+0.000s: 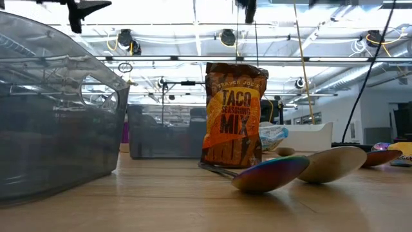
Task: Pick & Place Food Item
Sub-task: Put the white patterned spoon into the white bin
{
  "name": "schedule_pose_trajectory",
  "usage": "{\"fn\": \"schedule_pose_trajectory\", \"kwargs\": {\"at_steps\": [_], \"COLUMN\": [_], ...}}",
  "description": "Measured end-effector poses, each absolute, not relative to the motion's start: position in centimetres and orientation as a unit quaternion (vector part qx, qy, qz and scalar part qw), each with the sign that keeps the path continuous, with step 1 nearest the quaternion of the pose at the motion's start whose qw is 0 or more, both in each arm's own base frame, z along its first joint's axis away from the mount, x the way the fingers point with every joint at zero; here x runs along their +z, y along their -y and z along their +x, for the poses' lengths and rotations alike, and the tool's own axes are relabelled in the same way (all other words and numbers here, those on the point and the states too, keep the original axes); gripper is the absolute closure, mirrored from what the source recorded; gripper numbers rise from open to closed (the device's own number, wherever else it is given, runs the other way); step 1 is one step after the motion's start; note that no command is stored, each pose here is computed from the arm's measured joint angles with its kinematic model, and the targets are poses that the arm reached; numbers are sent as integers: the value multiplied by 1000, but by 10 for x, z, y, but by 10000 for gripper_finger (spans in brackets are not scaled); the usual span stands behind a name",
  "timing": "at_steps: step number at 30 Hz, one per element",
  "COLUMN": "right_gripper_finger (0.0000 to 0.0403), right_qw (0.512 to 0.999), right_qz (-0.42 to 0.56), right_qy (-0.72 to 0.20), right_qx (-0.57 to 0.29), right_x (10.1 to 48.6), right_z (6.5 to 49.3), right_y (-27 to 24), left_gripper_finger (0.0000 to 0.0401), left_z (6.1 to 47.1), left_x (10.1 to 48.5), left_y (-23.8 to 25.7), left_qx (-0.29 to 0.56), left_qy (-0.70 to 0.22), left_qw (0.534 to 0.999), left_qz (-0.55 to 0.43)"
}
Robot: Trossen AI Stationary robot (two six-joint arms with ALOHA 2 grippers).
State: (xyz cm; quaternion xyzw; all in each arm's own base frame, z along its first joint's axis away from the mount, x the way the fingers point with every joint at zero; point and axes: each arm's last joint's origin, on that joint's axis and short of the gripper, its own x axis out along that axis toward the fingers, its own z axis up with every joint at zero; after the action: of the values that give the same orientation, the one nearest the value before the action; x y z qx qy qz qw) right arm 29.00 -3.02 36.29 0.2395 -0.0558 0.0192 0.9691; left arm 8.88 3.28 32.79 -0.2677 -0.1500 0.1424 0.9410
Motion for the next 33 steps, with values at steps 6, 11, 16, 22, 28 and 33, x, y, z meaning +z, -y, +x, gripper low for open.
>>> {"fn": "schedule_pose_trajectory", "kwargs": {"at_steps": [6,11,16,22,28,33], "right_gripper_finger": [240,234,202,144,106,103], "right_qw": [983,971,930,867,825,804], "right_qz": [136,166,186,147,110,75], "right_qy": [-119,-168,-314,-471,-549,-579], "right_qx": [-38,-30,-51,-76,-76,-109], "right_x": [416,413,375,332,281,231], "right_z": [272,275,283,290,297,293], "right_y": [4,-14,-26,-32,-39,-45], "left_gripper_finger": [170,165,164,164,164,164], "left_z": [104,118,129,144,156,163], "left_x": [357,367,362,354,347,343], "left_y": [-38,-42,-45,-48,-51,-52], "left_qx": [160,155,148,117,95,80], "left_qy": [74,58,32,-3,-33,-50], "left_qw": [962,967,967,968,966,965], "left_qz": [-210,-192,-204,-223,-239,-246]}}
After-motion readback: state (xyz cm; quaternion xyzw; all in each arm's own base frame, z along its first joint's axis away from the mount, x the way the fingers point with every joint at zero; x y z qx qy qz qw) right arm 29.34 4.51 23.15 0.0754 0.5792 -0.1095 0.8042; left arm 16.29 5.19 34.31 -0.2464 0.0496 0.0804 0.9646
